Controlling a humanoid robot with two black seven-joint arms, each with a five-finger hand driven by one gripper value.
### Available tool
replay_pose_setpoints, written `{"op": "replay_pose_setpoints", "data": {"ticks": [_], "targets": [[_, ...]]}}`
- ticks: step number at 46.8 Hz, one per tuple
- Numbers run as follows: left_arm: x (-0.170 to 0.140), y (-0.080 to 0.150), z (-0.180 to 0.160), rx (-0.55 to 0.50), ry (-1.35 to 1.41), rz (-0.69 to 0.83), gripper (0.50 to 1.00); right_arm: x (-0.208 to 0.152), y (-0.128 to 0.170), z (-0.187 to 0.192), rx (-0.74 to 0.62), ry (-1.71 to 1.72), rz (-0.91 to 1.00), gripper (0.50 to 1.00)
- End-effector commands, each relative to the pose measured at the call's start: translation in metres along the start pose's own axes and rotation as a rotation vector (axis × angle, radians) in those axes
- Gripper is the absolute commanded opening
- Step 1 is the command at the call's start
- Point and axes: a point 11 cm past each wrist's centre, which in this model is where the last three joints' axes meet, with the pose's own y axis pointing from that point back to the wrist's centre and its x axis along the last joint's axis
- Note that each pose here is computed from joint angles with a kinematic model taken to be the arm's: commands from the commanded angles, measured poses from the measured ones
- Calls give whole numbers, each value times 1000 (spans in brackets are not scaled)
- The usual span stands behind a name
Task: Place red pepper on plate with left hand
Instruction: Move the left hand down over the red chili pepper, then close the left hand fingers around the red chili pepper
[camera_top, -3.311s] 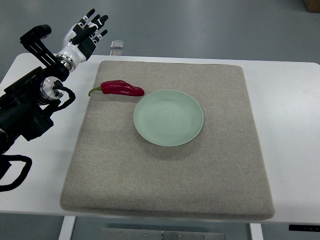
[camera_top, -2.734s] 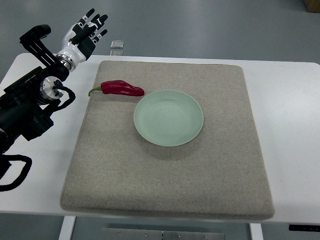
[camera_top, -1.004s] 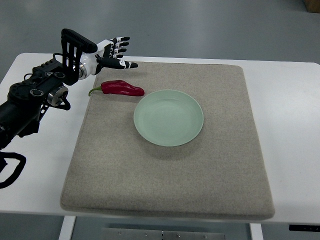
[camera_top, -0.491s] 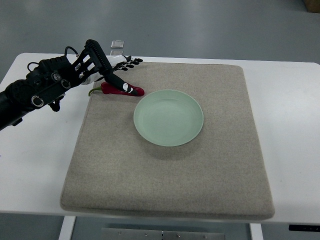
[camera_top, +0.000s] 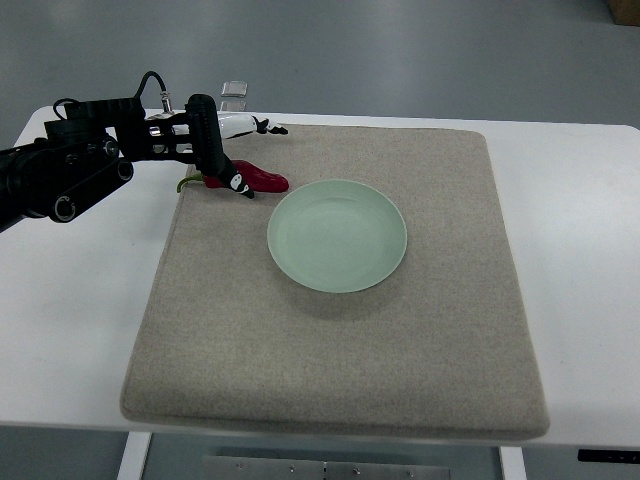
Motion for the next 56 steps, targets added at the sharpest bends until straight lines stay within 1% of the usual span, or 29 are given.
{"op": "replay_pose_setpoints", "data": {"ticks": [1,22,28,33,35,39,44,46,49,50,53,55,56], "targets": [[-4,0,-3,14,-52,-21,988,0,0,0,0,0,0,928],[-10,1,-10,36,-72,-31,979,0,0,0,0,-1,0,928],[-11,1,-10,35,-72,-34,966,0,0,0,0,0,0,928],[-12,1,-10,34,-71,-35,934,0,0,0,0,0,0,928],[-12,1,-10,34,-71,-35,904,0,0,0,0,-1,0,928],[-11,1,-10,34,-72,-34,868,0,0,0,0,0,0,928],[-11,1,-10,34,-72,-34,853,0,0,0,0,0,0,928],[-11,1,-10,34,-72,-34,827,0,0,0,0,0,0,928],[-11,1,-10,34,-72,-34,808,0,0,0,0,0,0,928],[-12,1,-10,34,-71,-35,789,0,0,0,0,0,0,928],[-11,1,-10,34,-72,-34,763,0,0,0,0,-1,0,930],[-11,1,-10,34,-73,-34,720,0,0,0,0,0,0,930],[-11,1,-10,34,-72,-34,707,0,0,0,0,0,0,928]]}}
